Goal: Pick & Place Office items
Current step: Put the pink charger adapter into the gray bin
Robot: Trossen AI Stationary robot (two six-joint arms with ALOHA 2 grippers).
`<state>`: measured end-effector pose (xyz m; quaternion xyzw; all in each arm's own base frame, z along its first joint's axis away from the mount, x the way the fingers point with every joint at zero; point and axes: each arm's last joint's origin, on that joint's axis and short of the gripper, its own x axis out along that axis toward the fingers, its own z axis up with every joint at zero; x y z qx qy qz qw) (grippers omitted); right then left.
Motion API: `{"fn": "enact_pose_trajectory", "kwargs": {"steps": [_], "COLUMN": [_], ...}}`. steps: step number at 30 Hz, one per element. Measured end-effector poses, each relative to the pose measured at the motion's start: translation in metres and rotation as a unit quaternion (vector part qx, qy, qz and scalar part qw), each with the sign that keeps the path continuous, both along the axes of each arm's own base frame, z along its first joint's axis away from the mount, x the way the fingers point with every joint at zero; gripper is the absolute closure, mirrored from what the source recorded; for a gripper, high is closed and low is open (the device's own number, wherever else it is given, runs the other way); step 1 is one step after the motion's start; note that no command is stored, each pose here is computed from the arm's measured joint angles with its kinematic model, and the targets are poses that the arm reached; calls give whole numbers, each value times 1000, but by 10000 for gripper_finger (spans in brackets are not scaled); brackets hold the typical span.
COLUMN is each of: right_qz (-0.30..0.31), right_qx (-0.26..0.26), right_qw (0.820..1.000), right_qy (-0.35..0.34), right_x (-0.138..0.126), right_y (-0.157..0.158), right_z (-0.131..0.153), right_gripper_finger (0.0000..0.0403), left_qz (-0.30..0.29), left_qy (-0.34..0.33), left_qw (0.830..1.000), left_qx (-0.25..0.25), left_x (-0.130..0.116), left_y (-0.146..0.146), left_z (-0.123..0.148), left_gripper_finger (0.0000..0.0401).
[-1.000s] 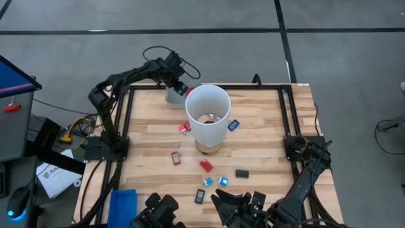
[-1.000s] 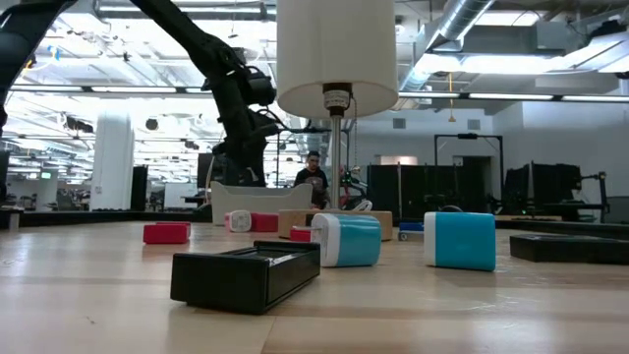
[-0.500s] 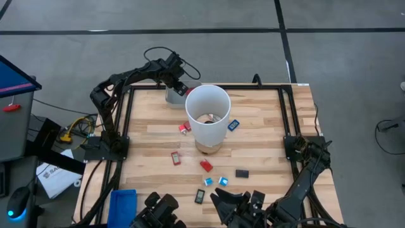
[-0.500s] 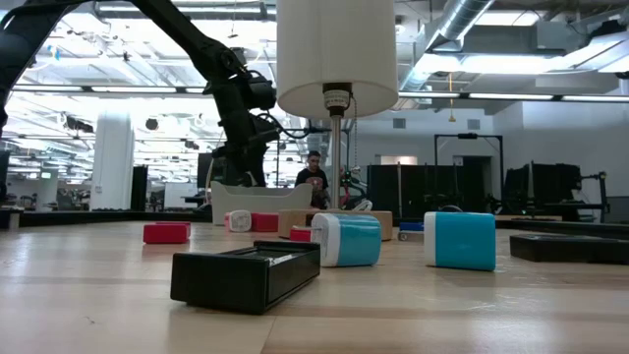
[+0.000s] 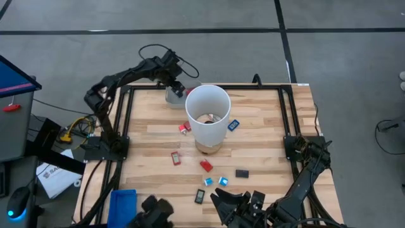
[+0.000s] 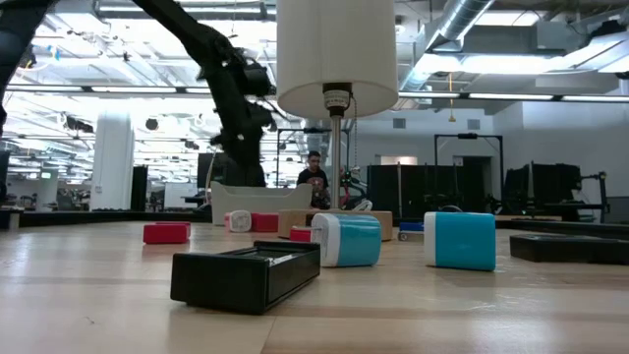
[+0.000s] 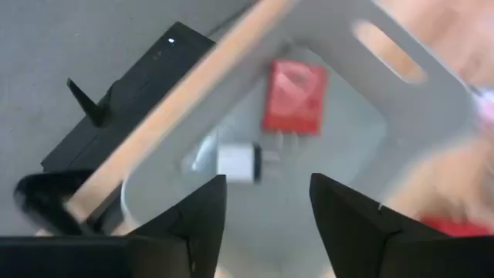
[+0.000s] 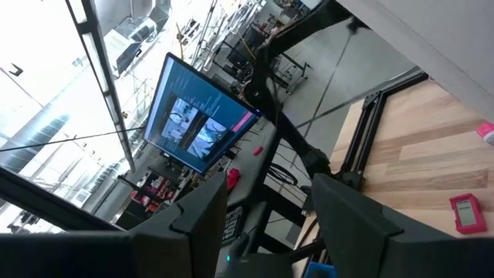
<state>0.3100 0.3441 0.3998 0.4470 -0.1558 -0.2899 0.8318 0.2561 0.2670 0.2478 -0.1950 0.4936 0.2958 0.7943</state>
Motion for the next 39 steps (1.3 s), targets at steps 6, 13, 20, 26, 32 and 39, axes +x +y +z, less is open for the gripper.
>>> {"fn": "enact_pose_trajectory", "kwargs": {"steps": [6, 13, 20, 26, 32, 39], "right_qz": [0, 0, 0, 0, 4, 12], "right_qx": [0, -9, -16, -15, -17, -18], "right_qw": [1000, 1000, 1000, 1000, 1000, 1000], "right_qy": [0, 7, 12, 12, 13, 14], "right_x": [0, 0, 0, 0, -3, -8], "right_y": [0, 0, 0, 0, 3, 7], "right_z": [0, 0, 0, 1, 1, 1], "right_gripper_finger": [219, 219, 219, 219, 219, 219], "left_qz": [-59, -106, -161, -355, -539, -587], "left_qy": [28, 0, -69, 31, 104, 162], "left_qw": [998, 994, 982, 933, 835, 771], "left_qx": [-17, -35, -71, -54, 44, 188], "left_x": [-32, -91, -97, -66, -36, -3], "left_y": [-59, -152, -212, -246, -258, -236], "left_z": [48, 60, 34, 4, -21, -44], "left_gripper_finger": [242, 214, 158, 112, 103, 103]}}
